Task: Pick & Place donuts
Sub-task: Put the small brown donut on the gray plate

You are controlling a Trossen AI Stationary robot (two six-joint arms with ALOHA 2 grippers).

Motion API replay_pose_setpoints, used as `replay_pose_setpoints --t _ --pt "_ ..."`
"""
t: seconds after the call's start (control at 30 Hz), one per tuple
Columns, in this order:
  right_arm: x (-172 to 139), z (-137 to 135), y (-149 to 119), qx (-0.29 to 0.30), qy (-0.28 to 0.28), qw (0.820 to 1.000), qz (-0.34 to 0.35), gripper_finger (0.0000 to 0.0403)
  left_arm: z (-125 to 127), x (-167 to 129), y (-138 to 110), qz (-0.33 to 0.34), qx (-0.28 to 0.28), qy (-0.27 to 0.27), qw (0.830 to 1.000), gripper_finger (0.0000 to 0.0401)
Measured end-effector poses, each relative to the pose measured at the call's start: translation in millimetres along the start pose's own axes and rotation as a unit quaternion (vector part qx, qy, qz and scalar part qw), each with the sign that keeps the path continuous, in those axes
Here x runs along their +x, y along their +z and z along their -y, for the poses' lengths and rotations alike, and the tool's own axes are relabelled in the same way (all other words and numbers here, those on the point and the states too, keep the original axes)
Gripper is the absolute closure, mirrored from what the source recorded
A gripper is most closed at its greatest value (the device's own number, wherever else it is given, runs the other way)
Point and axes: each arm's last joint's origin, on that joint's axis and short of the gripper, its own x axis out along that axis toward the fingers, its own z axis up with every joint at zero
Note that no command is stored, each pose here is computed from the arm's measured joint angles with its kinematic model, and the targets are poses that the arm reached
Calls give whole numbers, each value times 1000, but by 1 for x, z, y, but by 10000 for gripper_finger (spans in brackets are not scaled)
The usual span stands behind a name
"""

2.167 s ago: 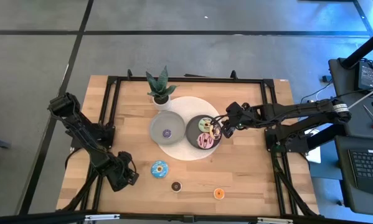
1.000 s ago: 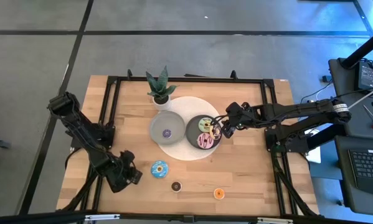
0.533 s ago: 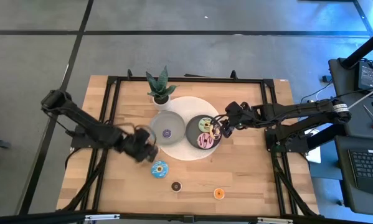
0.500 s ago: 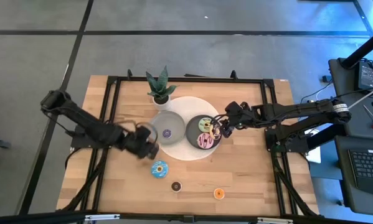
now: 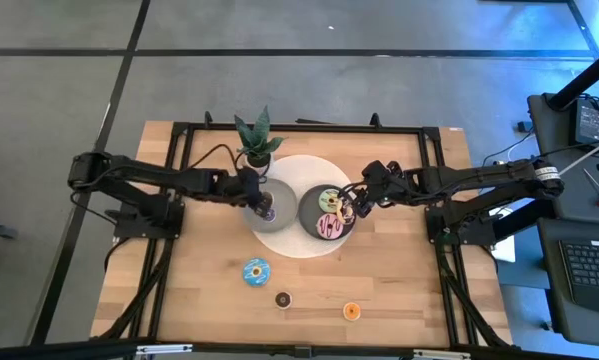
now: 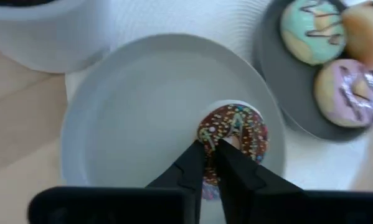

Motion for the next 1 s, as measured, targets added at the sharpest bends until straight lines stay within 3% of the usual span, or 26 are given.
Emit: replay_pose_setpoints --t 0.43,1.0 --pt "0 0 0 -1 -3 1000 0 174 -13 37 2 -34 -12 47 998 373" --pt "0 0 0 -1 -3 1000 1 176 -17 45 2 -51 -16 56 997 356"
